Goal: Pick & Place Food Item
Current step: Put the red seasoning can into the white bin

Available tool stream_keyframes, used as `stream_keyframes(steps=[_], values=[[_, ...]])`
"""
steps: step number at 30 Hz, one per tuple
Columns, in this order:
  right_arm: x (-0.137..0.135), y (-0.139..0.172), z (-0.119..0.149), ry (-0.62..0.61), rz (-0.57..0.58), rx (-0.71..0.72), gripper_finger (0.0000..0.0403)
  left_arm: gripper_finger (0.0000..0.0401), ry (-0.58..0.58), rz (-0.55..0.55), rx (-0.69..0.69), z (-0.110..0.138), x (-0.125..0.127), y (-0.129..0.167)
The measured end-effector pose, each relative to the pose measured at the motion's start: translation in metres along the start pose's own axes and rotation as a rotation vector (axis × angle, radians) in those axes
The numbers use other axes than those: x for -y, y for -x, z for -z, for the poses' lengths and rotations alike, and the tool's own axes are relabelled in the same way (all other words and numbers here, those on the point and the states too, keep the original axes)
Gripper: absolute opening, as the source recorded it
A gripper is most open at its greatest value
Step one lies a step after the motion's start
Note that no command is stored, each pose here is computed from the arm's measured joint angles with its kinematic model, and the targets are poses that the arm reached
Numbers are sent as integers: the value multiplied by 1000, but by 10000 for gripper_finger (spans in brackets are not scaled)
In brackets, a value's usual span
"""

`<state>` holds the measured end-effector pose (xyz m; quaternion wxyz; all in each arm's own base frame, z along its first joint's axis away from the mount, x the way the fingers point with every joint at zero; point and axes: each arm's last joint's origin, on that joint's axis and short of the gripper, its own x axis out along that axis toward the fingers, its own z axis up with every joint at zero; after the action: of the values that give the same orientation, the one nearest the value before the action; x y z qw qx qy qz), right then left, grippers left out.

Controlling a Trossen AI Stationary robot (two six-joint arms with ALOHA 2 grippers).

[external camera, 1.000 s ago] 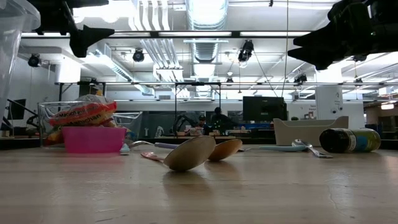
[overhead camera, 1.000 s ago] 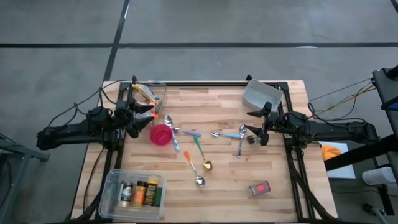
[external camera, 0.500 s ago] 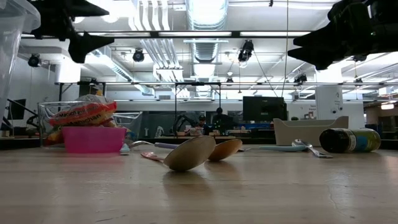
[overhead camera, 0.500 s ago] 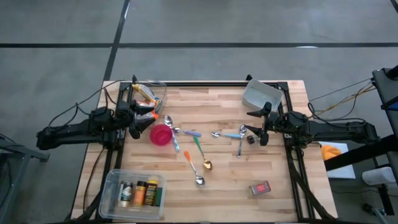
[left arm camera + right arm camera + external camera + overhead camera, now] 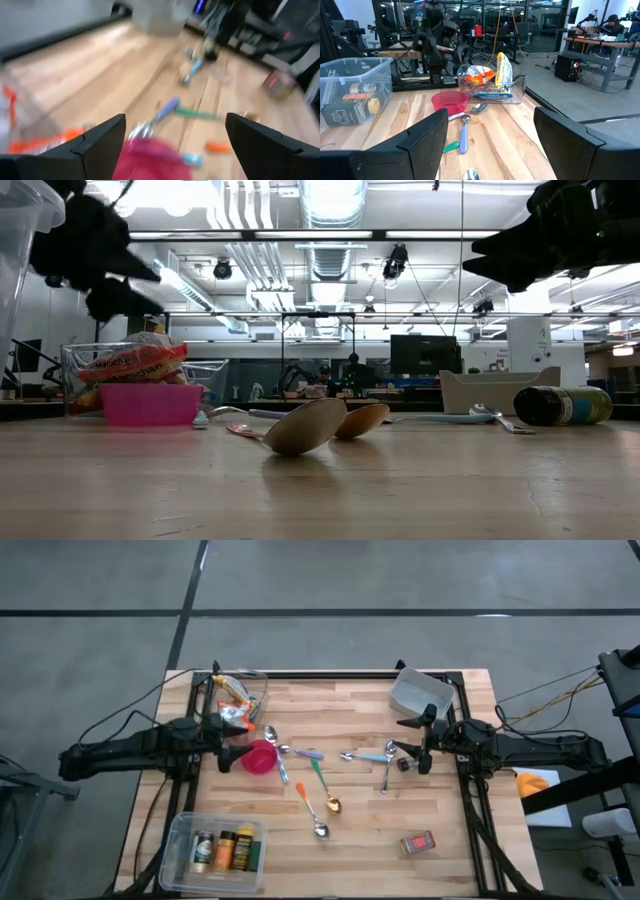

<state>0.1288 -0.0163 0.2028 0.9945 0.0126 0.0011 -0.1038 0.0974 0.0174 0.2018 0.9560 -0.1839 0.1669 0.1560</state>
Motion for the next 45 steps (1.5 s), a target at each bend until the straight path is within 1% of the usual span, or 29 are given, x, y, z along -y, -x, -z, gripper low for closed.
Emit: stream_keyframes(steps=[5,9,12,15,19,23,25,26,28,31,33,35,38,40,42,45], values=[[0,0,0,0,0,0,290,346,-18,-62,-159,15,-6,1],[0,0,0,0,0,0,290,346,-28,-81,-208,19,-8,3],[0,0,0,-12,0,0,290,346,-29,-85,-210,19,-8,3],[0,0,-3,-99,-2,33,290,346,-26,-80,-196,19,-8,3],[0,1,-7,-262,-19,67,290,346,-21,-76,-184,18,-7,2],[0,0,-7,-321,-18,68,290,346,-21,-74,-182,18,-7,2],[0,0,-10,-327,-17,69,290,346,-20,-73,-181,17,-7,2],[-1,0,-13,-308,-23,73,290,346,-20,-72,-181,17,-7,2],[-2,0,-23,-230,-50,71,290,346,-20,-71,-180,17,-7,2],[-5,1,-41,-94,-95,9,290,346,-20,-70,-179,17,-7,2],[-8,3,-57,-37,-131,-60,290,346,-20,-70,-179,17,-7,2],[-11,5,-72,-20,-150,-172,290,346,-20,-70,-179,17,-7,2],[-17,7,-88,-35,-181,-374,290,346,-20,-70,-179,17,-7,2],[-23,6,-97,-40,-214,-481,290,346,-20,-70,-179,17,-7,2],[-33,2,-103,-11,-268,-558,290,346,-20,-70,-179,17,-7,2],[-53,-6,-107,30,-367,-618,290,346,-20,-70,-179,17,-7,2]])
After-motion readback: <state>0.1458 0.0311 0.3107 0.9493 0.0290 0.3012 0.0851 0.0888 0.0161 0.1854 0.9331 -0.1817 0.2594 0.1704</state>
